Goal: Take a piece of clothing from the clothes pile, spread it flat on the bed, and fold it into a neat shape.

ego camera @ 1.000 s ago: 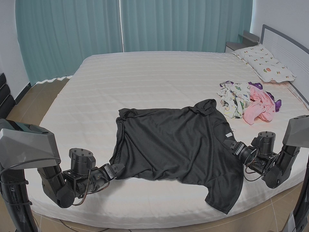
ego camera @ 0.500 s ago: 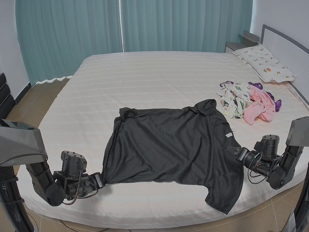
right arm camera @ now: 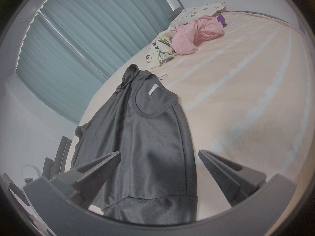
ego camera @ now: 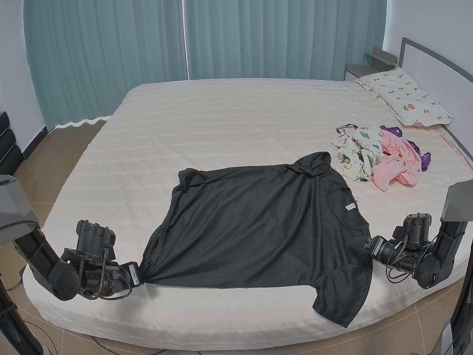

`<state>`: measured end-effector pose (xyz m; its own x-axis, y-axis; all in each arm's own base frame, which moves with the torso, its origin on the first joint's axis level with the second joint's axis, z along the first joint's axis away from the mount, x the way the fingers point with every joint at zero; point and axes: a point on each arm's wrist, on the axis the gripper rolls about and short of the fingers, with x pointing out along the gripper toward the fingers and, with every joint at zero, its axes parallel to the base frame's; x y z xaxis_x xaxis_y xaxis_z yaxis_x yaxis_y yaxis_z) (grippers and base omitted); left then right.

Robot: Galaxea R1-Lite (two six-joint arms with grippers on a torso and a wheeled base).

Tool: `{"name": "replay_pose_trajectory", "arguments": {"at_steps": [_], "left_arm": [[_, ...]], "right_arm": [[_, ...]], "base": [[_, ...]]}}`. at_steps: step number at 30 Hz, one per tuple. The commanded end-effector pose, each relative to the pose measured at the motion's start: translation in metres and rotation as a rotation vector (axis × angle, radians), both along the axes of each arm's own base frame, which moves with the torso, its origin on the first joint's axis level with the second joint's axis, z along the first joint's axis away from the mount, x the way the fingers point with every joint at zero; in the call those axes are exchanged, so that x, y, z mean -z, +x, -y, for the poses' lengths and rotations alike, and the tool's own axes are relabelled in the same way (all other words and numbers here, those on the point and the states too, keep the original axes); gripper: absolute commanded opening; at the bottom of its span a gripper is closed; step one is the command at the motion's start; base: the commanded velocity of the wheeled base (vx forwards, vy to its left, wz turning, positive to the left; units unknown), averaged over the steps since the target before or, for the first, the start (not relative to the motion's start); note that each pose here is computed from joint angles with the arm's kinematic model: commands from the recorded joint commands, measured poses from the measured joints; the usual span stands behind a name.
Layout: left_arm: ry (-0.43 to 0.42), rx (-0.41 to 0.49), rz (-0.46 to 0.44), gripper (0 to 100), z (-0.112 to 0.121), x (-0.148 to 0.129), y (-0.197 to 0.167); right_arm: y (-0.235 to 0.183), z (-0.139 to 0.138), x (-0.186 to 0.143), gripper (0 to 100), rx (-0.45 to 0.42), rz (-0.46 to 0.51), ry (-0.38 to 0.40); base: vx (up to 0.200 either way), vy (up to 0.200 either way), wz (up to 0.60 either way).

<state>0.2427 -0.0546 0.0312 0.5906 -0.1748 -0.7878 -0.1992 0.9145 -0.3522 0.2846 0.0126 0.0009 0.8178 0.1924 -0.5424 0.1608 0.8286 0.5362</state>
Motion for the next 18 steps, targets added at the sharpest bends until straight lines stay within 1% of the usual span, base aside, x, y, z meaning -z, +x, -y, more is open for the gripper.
{"name": "replay_pose_trajectory", "arguments": {"at_steps": [1,6,13,14,15,18], "left_arm": [[0.0,-0.011,0.015,0,-0.004,-0.004,0.002],[0.009,-0.008,-0.04,0,-0.004,-0.002,0.0],[0.008,-0.004,-0.041,0,-0.004,-0.002,0.0],[0.009,-0.004,-0.041,0,-0.004,-0.002,0.0],[0.009,-0.004,-0.041,0,-0.004,-0.002,0.0],[0.008,-0.004,-0.043,0,-0.004,-0.001,0.0]], "right_arm": [[0.0,0.003,0.012,100,0.003,-0.042,-0.004],[0.007,0.002,0.023,100,-0.005,-0.047,0.012],[0.01,0.0,0.03,100,-0.013,-0.048,0.014],[0.01,0.0,0.03,0,-0.013,-0.045,0.014],[0.008,0.0,0.027,0,-0.009,-0.029,0.01],[0.003,0.001,0.02,0,-0.011,-0.026,-0.001]], "base": [[0.0,0.0,0.0],[0.0,0.0,0.0],[0.0,0.0,0.0],[0.0,0.0,0.0],[0.0,0.0,0.0],[0.0,0.0,0.0]]}}
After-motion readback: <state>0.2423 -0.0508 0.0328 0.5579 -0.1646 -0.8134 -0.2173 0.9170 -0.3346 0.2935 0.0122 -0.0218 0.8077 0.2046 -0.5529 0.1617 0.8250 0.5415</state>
